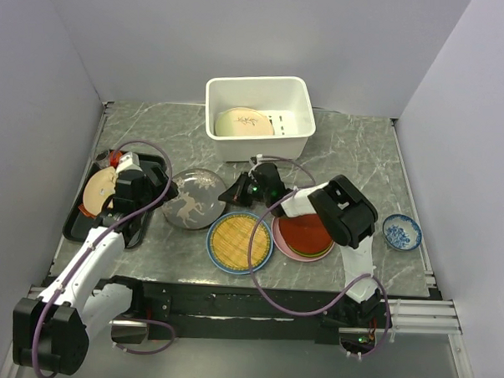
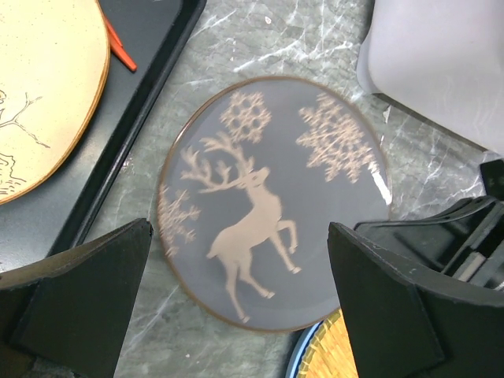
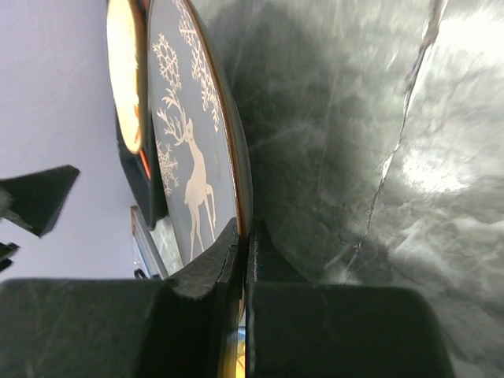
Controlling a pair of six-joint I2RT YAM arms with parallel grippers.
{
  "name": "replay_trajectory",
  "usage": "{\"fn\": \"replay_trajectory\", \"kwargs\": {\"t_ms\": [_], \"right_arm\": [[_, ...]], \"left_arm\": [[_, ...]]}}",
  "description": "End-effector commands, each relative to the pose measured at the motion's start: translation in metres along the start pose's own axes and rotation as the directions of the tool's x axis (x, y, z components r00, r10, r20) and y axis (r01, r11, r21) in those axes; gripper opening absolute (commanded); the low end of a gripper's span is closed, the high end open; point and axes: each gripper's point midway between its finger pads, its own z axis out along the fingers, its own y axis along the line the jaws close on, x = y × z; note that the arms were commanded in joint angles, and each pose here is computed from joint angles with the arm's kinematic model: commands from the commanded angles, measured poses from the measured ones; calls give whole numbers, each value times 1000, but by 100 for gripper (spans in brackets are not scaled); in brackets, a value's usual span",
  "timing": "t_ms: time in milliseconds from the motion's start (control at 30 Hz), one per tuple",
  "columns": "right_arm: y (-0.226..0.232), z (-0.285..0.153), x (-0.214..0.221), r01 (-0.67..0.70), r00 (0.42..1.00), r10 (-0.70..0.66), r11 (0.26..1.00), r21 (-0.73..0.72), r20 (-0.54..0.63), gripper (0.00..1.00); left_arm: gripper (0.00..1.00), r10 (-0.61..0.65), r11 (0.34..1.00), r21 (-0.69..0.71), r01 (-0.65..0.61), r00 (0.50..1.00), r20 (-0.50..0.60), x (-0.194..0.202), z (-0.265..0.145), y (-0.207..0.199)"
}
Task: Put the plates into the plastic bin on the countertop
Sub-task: Pick up the plate at the center of the board, then place the plate in the plastic bin.
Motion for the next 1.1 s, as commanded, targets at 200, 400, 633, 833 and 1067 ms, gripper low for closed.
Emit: {"fn": "replay_trajectory", "kwargs": {"t_ms": [200, 400, 633, 833, 1067], "right_arm": [[115, -35, -68, 128, 981, -82, 952, -278, 174, 0], [117, -37, -67, 124, 983, -78, 949, -289, 167, 0], [118, -39, -65, 119, 985, -72, 945, -306, 159, 0], [122, -47, -65, 139, 982, -91, 943, -301, 167, 0], [119, -61, -61, 165, 976, -117, 948, -271, 186, 0]], "left_arm": [[99, 2, 998, 57, -4, 999, 37, -18, -6, -18], [99, -6, 998, 66, 3, 999, 41, -19, -7, -20], [99, -15, 997, 78, 11, 999, 47, -21, -10, -22], [99, -18, 997, 79, 14, 999, 46, -21, -11, -23], [100, -27, 994, 107, 23, 999, 36, -20, -8, -29]]}}
